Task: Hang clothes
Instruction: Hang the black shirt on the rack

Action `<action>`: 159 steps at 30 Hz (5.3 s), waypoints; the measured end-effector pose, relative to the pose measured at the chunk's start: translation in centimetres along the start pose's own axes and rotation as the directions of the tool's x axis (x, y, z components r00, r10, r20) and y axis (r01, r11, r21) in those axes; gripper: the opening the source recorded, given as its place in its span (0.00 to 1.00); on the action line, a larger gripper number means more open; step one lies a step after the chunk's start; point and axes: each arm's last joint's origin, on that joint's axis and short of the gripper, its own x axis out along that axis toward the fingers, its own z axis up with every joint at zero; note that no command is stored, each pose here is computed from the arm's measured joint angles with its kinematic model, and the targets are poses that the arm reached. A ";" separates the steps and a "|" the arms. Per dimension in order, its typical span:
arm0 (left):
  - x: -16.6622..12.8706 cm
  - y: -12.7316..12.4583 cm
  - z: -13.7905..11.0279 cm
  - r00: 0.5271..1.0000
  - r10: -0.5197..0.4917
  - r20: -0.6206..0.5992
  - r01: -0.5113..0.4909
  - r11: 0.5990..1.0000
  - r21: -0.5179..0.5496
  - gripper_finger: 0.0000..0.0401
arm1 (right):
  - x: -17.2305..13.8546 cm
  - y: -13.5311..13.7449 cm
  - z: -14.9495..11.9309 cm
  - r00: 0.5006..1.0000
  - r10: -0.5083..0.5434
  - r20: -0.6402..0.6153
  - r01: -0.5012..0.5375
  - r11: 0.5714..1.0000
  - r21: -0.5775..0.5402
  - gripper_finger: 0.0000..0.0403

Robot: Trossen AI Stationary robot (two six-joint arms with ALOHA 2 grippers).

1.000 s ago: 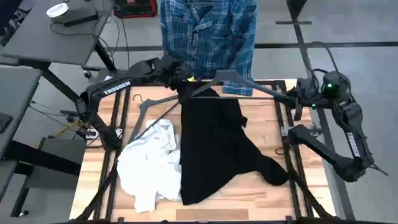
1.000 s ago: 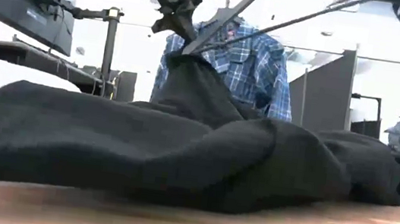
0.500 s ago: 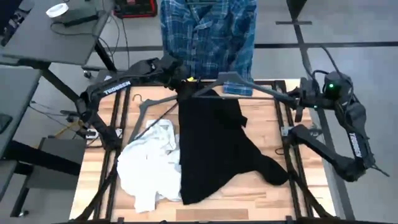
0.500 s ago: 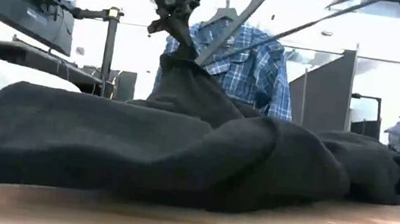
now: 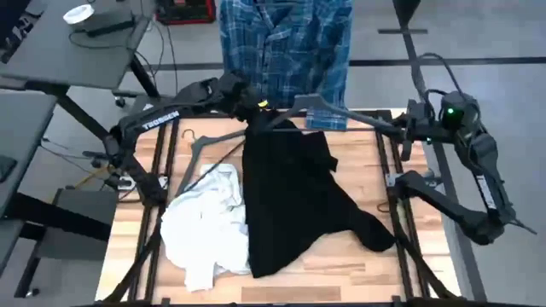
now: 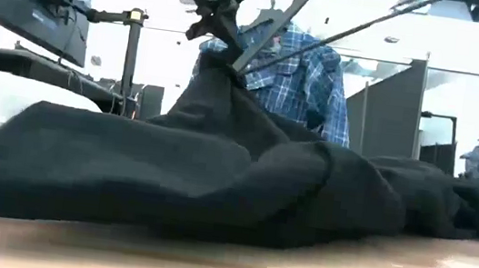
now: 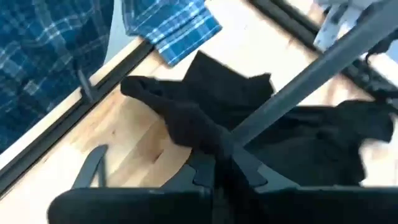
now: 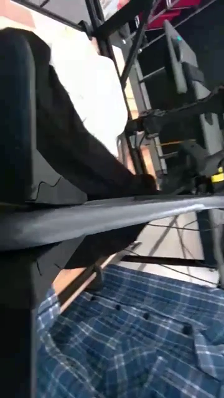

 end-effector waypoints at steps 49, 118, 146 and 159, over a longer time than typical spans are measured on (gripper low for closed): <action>-6.0 -4.1 5.6 0.905 -0.190 0.382 0.148 0.979 0.137 0.00 | 13.6 -3.8 -5.5 0.954 0.298 0.026 -0.299 0.948 0.111 0.07; -6.8 -1.4 -10.0 0.961 0.071 -0.268 -0.051 0.995 0.084 0.36 | 15.7 -4.1 -5.1 0.944 0.321 0.077 -0.328 0.938 0.108 0.07; -4.5 -2.6 -4.8 0.923 -0.240 0.301 0.199 0.967 0.159 0.14 | 15.8 -3.6 -5.1 0.930 0.359 0.073 -0.365 0.926 0.097 0.07; -10.2 -4.1 -0.9 0.885 -0.274 0.376 0.182 0.948 0.262 0.11 | 13.3 -5.6 0.1 0.945 0.240 0.221 -0.285 0.938 0.198 0.34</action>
